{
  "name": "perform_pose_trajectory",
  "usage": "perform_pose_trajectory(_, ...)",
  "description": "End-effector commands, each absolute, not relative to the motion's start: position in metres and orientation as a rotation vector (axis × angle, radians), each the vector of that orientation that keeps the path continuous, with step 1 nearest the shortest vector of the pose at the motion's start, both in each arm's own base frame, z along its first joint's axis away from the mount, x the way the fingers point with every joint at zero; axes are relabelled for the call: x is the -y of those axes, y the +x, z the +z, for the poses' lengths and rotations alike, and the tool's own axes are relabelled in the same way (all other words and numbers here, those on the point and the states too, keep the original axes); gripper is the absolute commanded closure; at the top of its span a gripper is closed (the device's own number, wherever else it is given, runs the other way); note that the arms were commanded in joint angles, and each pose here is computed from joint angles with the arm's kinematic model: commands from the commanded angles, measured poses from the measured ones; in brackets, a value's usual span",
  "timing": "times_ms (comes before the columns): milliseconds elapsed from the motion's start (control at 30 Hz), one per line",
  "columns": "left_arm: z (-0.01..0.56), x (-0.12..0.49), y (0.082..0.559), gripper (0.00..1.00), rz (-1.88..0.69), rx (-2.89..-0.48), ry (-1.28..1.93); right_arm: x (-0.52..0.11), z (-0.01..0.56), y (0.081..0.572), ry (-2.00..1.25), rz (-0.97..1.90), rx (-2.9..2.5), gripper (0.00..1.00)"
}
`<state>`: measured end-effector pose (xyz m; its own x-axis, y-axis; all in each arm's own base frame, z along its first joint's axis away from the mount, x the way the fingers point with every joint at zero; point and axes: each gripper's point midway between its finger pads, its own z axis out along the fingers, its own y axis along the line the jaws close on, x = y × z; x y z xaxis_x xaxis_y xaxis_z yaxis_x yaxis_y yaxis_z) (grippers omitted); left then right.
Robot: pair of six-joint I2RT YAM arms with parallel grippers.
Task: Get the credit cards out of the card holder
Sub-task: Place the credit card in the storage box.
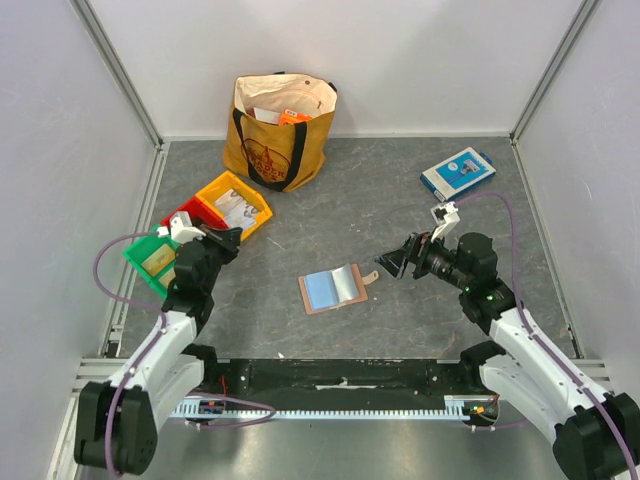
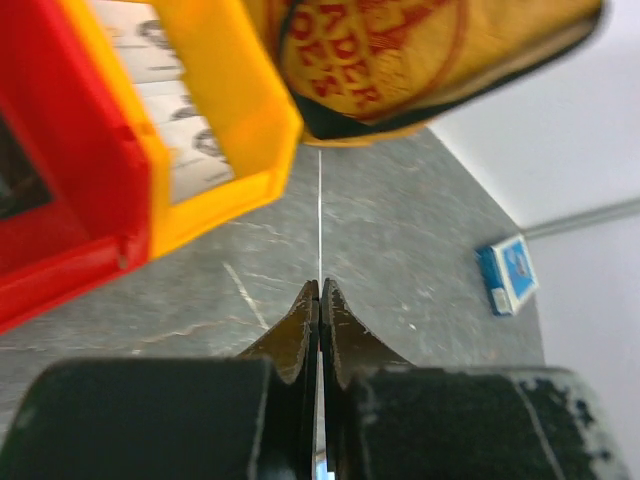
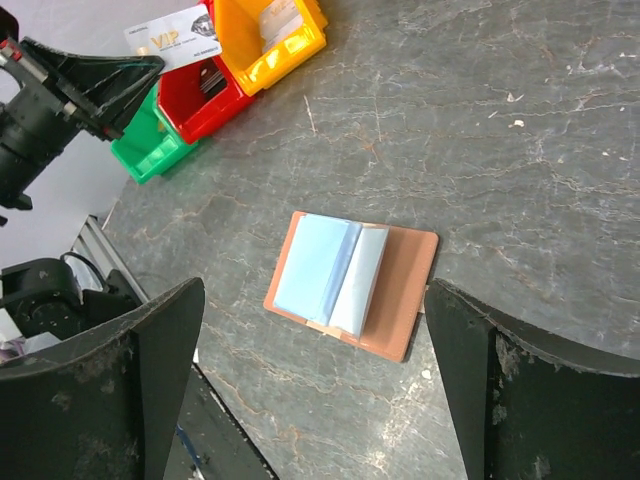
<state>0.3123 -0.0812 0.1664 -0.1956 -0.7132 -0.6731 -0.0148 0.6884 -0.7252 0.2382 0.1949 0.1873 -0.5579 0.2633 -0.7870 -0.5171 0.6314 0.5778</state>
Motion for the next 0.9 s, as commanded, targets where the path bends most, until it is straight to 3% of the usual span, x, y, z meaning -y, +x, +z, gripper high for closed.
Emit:
perform_pose_trajectory(0,0.161,0.053,0.338,0.98,-0.642,-1.675,-0.779,-0.189,0.207,0.244,-0.226,0.975,-1.848,0.02)
perform_pose_trajectory(467,0.138,0.038,0.414,0.98,-0.483,-1.765,-0.924,-0.184,0.211,0.237,-0.256,0.941,-1.833,0.02)
perform_pose_trajectory(867,0.096,0.052,0.435,0.96,-0.479,-1.902,-0.957,-0.184,0.215,0.233,-0.26,0.949,-1.822,0.02)
